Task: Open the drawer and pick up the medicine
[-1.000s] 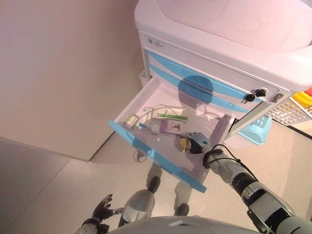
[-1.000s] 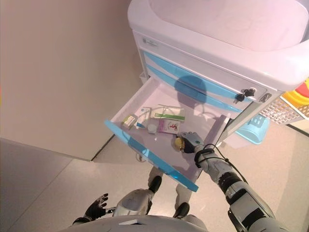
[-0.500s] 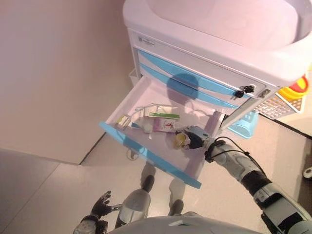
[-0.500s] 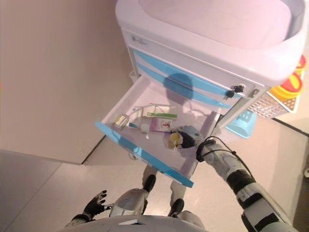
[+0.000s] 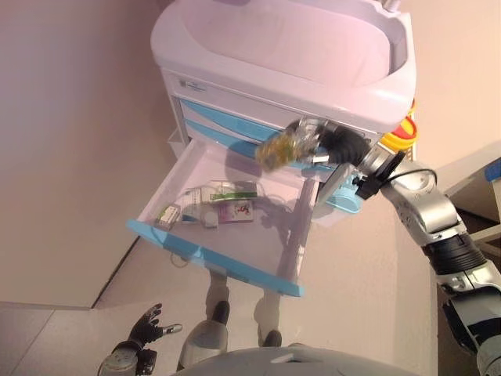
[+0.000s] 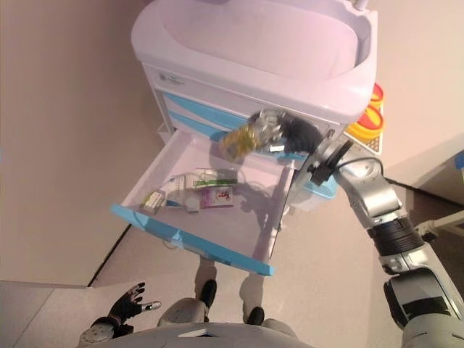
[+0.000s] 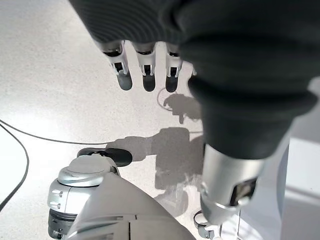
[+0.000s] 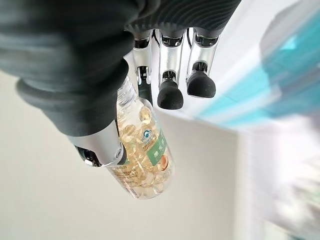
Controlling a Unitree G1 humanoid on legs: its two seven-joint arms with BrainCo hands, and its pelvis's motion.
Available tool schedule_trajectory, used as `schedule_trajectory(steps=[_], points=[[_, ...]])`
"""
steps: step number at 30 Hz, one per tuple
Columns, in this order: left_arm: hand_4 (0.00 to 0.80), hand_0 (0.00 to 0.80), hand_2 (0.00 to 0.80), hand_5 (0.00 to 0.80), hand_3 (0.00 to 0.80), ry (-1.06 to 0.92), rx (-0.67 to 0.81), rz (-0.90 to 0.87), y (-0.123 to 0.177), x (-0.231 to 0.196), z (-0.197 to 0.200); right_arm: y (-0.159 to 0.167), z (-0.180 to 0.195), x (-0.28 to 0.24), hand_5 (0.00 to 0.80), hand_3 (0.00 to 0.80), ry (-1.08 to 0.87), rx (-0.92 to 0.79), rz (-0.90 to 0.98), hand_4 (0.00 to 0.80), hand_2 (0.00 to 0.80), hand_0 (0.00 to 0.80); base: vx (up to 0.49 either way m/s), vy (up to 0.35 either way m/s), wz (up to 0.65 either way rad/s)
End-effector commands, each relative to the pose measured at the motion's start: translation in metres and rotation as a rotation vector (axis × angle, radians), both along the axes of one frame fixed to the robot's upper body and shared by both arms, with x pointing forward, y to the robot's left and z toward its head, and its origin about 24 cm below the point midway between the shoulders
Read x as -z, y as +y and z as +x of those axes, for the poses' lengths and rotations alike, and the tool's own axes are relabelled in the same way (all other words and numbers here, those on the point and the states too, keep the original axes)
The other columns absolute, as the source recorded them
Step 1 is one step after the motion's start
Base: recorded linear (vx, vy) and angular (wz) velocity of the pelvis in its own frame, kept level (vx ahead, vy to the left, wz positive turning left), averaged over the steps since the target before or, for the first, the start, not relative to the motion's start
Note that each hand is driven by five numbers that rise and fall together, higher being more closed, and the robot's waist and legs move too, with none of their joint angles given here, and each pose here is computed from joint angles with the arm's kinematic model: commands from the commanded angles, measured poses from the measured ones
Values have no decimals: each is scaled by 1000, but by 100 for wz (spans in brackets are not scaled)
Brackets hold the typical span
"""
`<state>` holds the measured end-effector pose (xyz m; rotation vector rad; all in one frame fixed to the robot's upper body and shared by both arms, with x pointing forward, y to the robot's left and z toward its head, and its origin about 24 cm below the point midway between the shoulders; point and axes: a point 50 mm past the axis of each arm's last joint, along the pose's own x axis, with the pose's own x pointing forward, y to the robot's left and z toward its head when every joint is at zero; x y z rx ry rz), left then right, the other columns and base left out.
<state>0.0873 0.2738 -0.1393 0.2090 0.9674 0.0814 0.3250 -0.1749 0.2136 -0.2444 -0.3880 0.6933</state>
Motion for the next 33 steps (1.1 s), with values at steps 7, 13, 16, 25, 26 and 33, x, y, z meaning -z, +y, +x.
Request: schedule_trajectory(steps=[7, 13, 16, 25, 26, 33], points=[[0, 0, 0, 0, 0, 70, 2, 29, 9, 1, -7, -65, 25, -91, 800, 800, -179, 405, 130, 800, 800, 800, 13, 7, 5], [0, 0, 0, 0, 0, 100, -18, 41, 14, 1, -8, -115, 32, -122, 800, 800, -201, 763, -15, 800, 800, 800, 8, 17, 15], [0, 0, 0, 0, 0, 96, -28, 40, 15, 1, -7, -131, 32, -126, 800, 800, -189, 880, -143, 800, 800, 800, 1, 16, 11], [0, 0, 0, 0, 0, 80, -27, 40, 16, -2, -2, -151, 33, -133, 800, 800, -134, 995, -605, 800, 800, 800, 9, 6, 10], [0, 0, 0, 0, 0, 78, -26, 42, 17, -2, -2, -152, 32, -135, 800, 800, -131, 1002, -675, 800, 800, 800, 7, 4, 14], [0, 0, 0, 0, 0, 61, -26, 41, 19, -4, -1, -152, 32, -143, 800, 800, -91, 983, -897, 800, 800, 800, 3, 4, 7]])
